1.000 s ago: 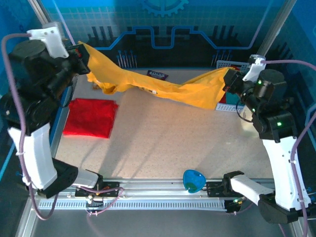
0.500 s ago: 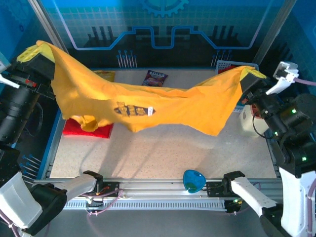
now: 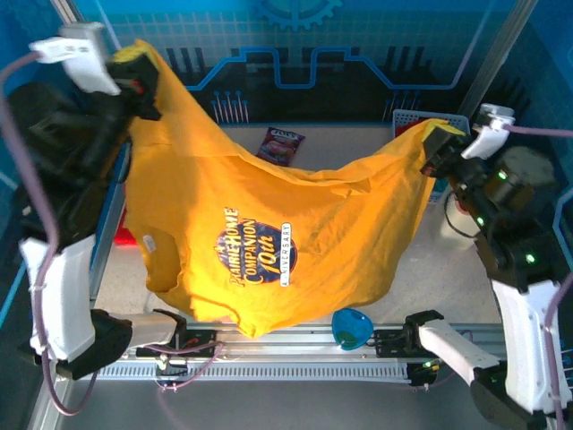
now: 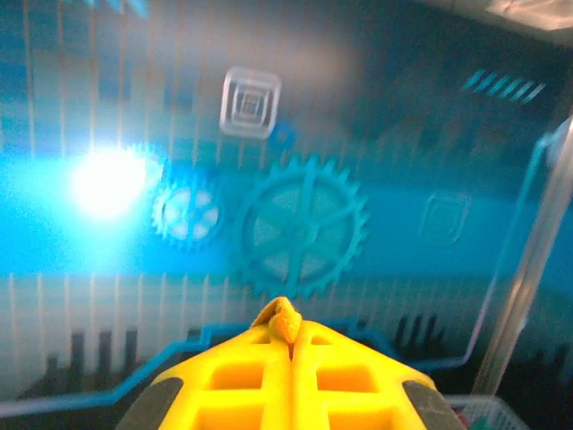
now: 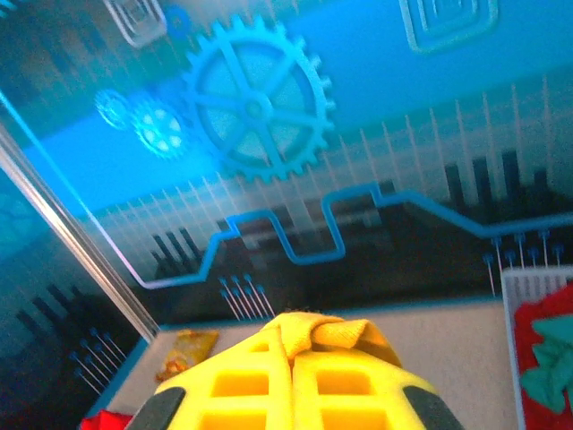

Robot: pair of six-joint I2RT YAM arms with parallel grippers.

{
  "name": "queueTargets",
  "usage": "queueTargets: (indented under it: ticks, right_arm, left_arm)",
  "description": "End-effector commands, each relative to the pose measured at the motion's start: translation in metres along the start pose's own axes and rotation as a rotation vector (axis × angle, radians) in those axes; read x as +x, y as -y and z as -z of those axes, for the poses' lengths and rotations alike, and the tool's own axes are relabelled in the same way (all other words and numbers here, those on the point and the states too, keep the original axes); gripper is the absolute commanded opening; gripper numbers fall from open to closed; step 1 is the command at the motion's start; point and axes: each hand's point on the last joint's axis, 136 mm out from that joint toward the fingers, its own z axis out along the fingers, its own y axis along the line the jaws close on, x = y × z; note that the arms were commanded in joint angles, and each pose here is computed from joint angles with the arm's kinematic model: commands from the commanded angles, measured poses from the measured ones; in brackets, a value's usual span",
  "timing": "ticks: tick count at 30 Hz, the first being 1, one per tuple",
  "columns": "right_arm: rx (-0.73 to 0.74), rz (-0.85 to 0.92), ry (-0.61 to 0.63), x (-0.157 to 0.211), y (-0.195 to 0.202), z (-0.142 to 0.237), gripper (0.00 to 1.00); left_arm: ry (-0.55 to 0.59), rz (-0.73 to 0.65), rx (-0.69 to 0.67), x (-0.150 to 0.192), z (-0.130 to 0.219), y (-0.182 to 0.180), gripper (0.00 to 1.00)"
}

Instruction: Fold and stack the t-shirts

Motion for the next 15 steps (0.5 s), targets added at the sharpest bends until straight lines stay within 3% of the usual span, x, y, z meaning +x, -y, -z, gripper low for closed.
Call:
queueTargets:
  ticks: [1, 9, 15]
  right_arm:
    - [0.109, -0.061, -0.227, 0.067, 0.029, -0.044, 0.00]
    - [0.175, -0.200, -0.536, 0.193, 0.080, -0.123, 0.00]
    - [0.190, -0.266, -0.604, 0.230, 0.108, -0.172, 0.00]
  left_arm:
    - [-0.054, -0.005, -0.103, 0.048, -0.036, -0.030, 0.00]
    - [-0.297, 0.103, -0.216, 0.203, -0.098, -0.097, 0.00]
    - [-0.341, 0.154, -0.256, 0.246, -0.123, -0.126, 0.00]
